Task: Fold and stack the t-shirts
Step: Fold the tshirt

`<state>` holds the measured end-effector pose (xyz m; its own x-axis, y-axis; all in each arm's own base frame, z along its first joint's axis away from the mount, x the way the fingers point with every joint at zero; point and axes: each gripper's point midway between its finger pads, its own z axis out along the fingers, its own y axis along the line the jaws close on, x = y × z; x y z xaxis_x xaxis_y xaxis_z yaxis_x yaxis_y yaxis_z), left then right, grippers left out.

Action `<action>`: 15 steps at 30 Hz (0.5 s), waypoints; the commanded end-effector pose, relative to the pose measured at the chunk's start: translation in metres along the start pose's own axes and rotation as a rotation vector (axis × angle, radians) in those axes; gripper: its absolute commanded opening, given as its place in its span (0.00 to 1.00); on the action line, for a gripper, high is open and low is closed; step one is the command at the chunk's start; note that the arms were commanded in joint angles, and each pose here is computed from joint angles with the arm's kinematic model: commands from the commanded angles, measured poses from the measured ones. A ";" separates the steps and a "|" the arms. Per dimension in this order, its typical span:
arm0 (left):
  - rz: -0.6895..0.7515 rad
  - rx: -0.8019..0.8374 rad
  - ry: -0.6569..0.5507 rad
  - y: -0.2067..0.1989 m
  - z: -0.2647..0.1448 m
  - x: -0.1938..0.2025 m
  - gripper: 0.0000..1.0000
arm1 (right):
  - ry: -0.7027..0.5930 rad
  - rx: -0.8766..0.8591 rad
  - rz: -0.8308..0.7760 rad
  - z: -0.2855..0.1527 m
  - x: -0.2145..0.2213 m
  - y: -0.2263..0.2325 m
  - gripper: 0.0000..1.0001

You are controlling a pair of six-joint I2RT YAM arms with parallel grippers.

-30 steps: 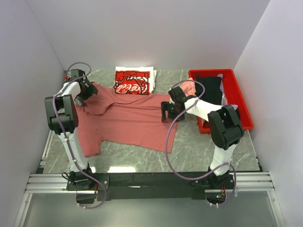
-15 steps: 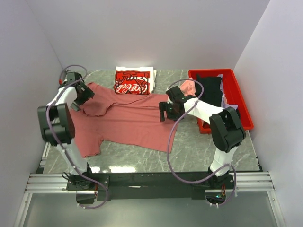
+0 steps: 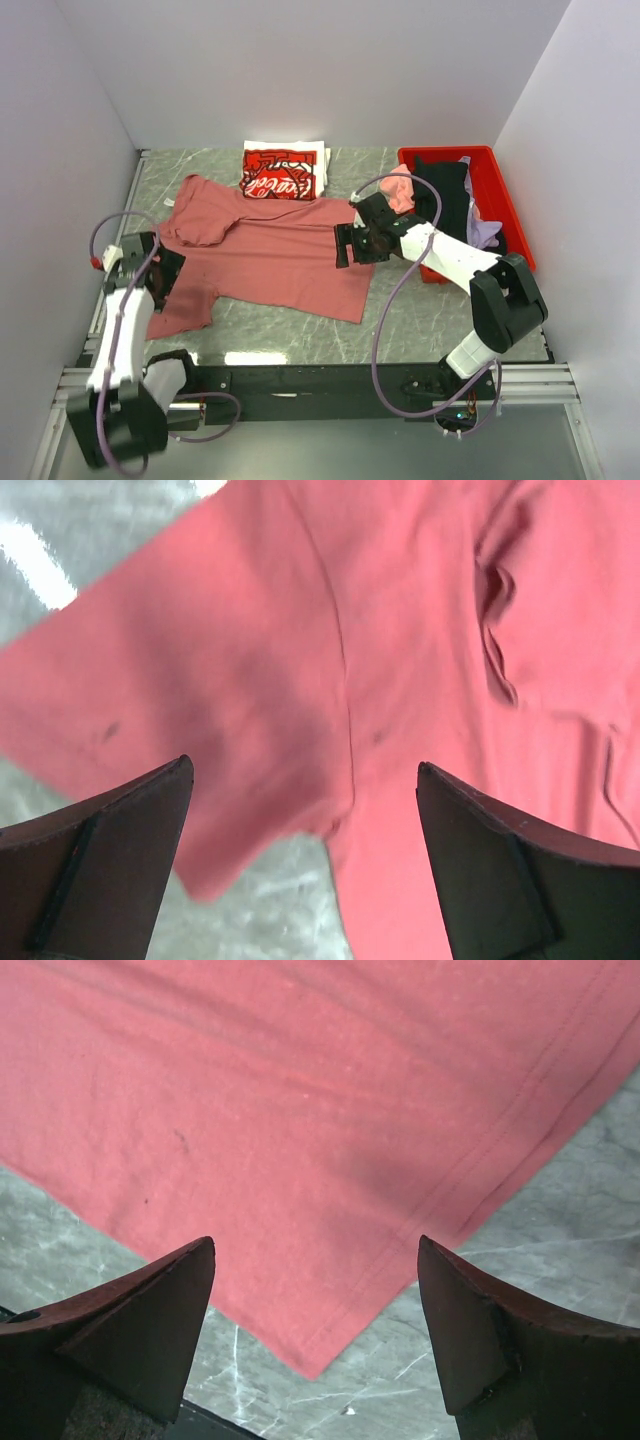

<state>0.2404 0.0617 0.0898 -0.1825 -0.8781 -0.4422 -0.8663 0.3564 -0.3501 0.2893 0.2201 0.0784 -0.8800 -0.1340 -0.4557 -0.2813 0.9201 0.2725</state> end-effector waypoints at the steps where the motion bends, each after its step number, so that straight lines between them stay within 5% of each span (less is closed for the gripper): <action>1: -0.083 0.056 -0.021 0.004 -0.022 0.008 1.00 | -0.039 -0.025 -0.010 -0.008 -0.004 0.011 0.88; 7: -0.164 0.040 -0.017 0.023 -0.016 0.028 0.99 | -0.063 -0.026 -0.015 -0.014 -0.009 0.012 0.88; 15: -0.178 -0.286 0.033 0.065 0.002 0.041 0.99 | -0.045 -0.040 -0.017 -0.009 -0.007 0.014 0.88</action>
<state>0.1842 0.0415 0.0428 -0.0888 -0.9352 -0.3428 -0.9622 0.1695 -0.2131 0.2841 0.2249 0.0818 -0.8750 -0.1425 -0.4627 -0.2979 0.9119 0.2824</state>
